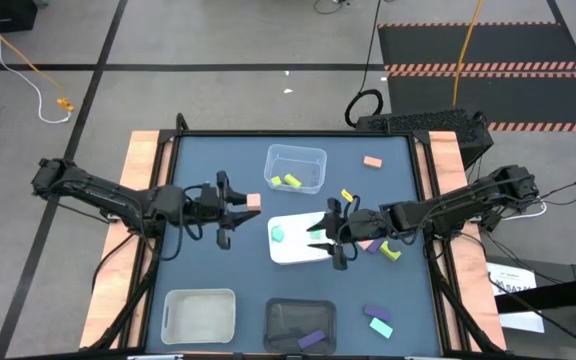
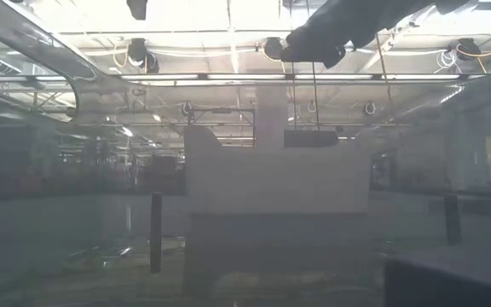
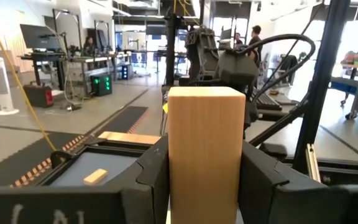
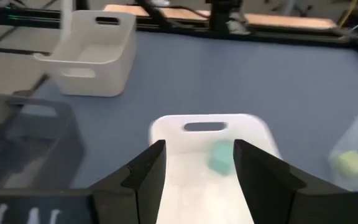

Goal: Sort & place blocks by color
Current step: Put the bottom left brown block into the light gray bin

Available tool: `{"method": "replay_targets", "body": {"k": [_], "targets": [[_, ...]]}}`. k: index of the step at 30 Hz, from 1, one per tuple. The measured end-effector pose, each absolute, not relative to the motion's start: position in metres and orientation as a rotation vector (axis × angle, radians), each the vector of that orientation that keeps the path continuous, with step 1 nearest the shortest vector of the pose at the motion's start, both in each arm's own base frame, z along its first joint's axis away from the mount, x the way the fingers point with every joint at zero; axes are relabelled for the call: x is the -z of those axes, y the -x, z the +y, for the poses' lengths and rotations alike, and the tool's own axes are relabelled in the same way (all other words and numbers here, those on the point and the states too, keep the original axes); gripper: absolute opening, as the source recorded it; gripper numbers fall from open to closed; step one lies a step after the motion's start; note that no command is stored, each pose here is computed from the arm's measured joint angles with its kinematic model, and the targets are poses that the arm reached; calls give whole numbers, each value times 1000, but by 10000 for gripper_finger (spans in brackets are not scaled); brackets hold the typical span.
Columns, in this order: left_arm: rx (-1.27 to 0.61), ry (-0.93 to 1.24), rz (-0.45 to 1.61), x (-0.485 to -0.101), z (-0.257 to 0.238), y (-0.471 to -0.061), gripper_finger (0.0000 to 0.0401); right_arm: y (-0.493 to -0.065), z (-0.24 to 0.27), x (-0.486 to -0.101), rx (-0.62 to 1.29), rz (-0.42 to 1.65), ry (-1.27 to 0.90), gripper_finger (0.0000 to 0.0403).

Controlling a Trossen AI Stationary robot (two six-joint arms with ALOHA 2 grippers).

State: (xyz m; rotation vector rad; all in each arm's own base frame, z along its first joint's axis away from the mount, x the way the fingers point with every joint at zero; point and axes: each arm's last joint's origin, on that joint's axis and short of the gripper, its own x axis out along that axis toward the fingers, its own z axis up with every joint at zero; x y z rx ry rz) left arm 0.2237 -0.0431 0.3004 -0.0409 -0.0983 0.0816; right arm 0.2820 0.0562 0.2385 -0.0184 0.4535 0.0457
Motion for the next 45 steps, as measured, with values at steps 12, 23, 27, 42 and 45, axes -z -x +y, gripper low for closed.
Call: {"method": "replay_targets", "body": {"k": [12, 23, 27, 42, 45], "targets": [[-73, 446, -76, -296, -43, -225, 130, -283, 22, -240, 309, 439, 57, 180], [254, 627, 482, -252, -86, -215, 130, -270, 19, -211, 377, 479, -165, 180], [321, 576, 634, -240, -103, -202, 130, -266, 24, -202, 376, 421, -282, 180], [321, 710, 959, -224, -156, -150, 130, -262, 75, -217, 126, 241, -325, 180], [239, 767, 1039, -219, -155, -144, 139, -261, 81, -219, 103, 219, -332, 180]]}}
